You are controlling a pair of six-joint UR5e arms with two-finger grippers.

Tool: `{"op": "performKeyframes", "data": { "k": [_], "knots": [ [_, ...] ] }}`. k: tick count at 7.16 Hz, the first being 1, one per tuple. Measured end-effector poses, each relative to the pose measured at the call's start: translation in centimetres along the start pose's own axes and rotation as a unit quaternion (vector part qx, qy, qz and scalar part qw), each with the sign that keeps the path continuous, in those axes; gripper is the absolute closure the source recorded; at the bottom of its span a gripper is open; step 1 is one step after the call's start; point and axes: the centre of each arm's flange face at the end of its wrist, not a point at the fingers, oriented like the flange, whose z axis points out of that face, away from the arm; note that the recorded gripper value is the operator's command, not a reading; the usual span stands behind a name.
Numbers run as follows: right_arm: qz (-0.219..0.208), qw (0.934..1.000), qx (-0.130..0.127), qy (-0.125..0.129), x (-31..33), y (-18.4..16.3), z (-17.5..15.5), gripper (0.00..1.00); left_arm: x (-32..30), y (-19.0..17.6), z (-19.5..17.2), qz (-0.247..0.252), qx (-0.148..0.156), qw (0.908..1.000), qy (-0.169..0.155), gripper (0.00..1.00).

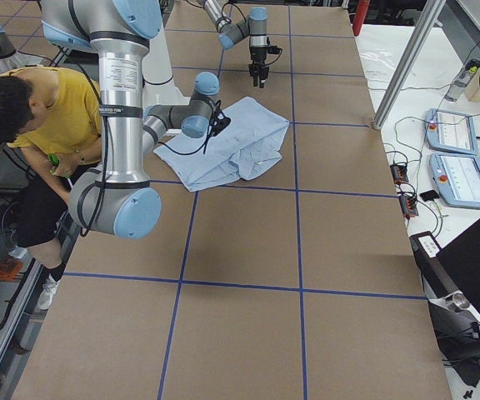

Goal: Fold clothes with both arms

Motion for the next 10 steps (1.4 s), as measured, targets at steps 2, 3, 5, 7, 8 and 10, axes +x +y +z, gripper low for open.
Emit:
{"op": "performKeyframes", "data": {
  "k": [2, 3, 5, 7, 8, 10],
  "knots": [
    [-0.035, 0.9971, 0.06, -0.032, -3.5, -5.4, -0.8, 0.0, -0.5, 2.9, 1.0, -0.015, -0.003, 0.9996, -0.023, 0.42],
    [-0.047, 0.9952, 0.08, -0.032, -3.8, -7.0, -0.5, 0.0, -1.1, 4.0, 1.9, -0.024, -0.001, 0.9992, -0.031, 0.43],
    [-0.05, 0.9934, 0.099, -0.028, -3.9, -8.5, 0.0, 0.0, -1.7, 5.3, 4.5, -0.028, 0.006, 0.9986, -0.044, 0.44],
    [-0.05, 0.9916, 0.117, -0.027, -3.8, -9.2, 0.7, 0.0, -1.7, 5.6, 5.7, -0.028, 0.007, 0.9984, -0.049, 0.77],
    [-0.051, 0.9905, 0.126, -0.025, -3.7, -9.3, 1.4, 0.0, -1.8, 5.4, 5.9, -0.029, 0.011, 0.9982, -0.05, 1.0],
    [-0.052, 0.9898, 0.131, -0.019, -4.0, -9.5, 2.9, 0.0, -1.7, 4.5, 5.9, -0.03, 0.027, 0.9981, -0.045, 1.0]
  ]
}}
